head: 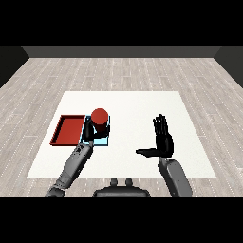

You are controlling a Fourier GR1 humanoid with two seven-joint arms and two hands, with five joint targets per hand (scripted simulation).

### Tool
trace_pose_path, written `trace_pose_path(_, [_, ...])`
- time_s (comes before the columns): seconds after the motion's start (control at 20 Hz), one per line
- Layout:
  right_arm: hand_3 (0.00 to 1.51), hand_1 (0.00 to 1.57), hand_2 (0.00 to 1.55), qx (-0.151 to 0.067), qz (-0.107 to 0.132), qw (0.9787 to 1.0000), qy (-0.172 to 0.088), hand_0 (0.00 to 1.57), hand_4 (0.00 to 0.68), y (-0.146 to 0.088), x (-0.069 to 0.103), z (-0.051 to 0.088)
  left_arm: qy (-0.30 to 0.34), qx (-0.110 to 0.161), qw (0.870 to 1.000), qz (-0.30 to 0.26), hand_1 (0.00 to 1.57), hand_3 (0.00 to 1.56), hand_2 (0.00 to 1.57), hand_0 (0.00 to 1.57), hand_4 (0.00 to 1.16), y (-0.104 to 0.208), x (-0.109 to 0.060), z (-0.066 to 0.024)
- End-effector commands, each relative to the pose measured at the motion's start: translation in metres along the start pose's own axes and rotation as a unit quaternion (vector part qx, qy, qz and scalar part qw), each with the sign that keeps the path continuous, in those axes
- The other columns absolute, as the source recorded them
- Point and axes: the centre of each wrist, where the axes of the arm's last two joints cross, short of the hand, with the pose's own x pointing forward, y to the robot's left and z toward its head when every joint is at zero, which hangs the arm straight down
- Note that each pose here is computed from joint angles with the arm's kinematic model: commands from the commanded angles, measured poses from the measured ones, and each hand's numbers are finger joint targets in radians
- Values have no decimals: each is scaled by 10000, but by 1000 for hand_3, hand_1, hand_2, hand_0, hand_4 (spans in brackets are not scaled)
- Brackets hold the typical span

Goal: Pick the red can and put it in the red box

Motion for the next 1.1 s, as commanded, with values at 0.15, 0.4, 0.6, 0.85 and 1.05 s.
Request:
trace_pose_path(0.15, [0,0,0,-423,214,9988,140,0,0,-429,182,254,-36,475,9932,-1063,1571,1491,1571,1571,1112,989,164,-272])
trace_pose_path(0.4, [0,0,0,-591,133,9976,326,0,0,-490,-26,255,619,664,9743,-2064,1571,1468,1536,1571,1122,1479,-41,-453])
trace_pose_path(0.6, [0,0,0,-684,214,9966,415,0,0,-588,-139,246,1437,982,9462,-2727,1571,1505,1562,1571,1081,1815,-198,-500])
trace_pose_path(0.85, [0,0,0,-595,267,9967,476,0,0,-548,-276,191,2540,1118,9019,-3311,1571,1430,1524,1571,1022,2277,-449,-426])
trace_pose_path(1.05, [0,0,0,-600,235,9970,426,0,0,-542,-383,168,3253,1072,8575,-3838,940,673,849,940,891,2384,-675,-266])
